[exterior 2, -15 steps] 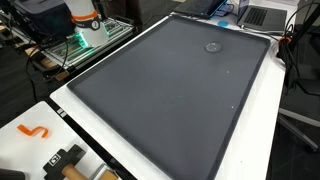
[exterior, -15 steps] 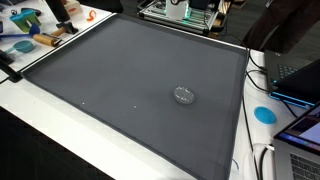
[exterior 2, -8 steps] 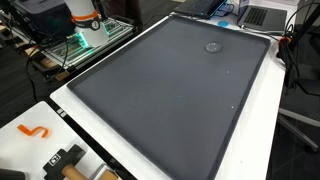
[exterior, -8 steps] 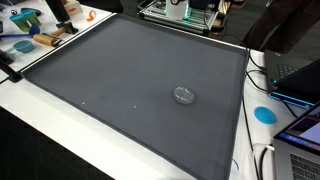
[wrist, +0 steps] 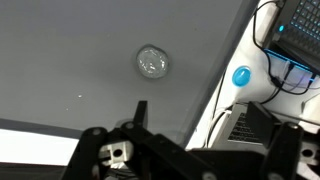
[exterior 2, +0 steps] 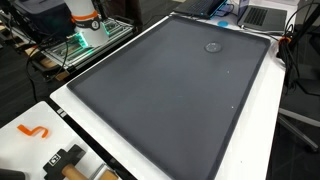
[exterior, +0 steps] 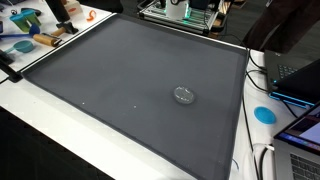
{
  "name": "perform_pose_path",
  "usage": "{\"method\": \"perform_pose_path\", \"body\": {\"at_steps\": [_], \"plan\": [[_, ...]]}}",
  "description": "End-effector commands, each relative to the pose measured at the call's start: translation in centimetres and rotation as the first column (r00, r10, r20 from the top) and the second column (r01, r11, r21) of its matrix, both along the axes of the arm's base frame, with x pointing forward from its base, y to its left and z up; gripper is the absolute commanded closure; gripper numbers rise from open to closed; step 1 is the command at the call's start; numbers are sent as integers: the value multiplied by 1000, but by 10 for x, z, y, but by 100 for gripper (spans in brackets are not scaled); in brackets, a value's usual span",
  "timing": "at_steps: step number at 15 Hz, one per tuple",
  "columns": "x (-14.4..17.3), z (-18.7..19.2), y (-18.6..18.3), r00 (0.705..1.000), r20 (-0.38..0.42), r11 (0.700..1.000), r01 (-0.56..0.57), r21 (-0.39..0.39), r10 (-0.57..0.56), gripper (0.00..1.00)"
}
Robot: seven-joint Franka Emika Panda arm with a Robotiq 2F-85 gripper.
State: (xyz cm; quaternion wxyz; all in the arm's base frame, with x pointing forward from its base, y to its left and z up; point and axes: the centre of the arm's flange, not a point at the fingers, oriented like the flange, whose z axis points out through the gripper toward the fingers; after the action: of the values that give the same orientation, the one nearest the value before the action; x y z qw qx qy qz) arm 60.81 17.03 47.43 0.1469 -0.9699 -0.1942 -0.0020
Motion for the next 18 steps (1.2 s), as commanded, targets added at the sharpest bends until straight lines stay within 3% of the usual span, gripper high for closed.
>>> {"method": "perform_pose_path", "body": {"at_steps": [1, 6, 9, 18], "plan": [[4, -6, 5, 1000, 4, 1000, -8, -7, 8, 0], [12, -15, 12, 1000, 12, 1000, -17, -13, 17, 0], [11, -23, 41, 999, 15, 999, -44, -8, 44, 0], [4, -79, 103, 999, -44, 992, -6, -125, 1, 0]]}}
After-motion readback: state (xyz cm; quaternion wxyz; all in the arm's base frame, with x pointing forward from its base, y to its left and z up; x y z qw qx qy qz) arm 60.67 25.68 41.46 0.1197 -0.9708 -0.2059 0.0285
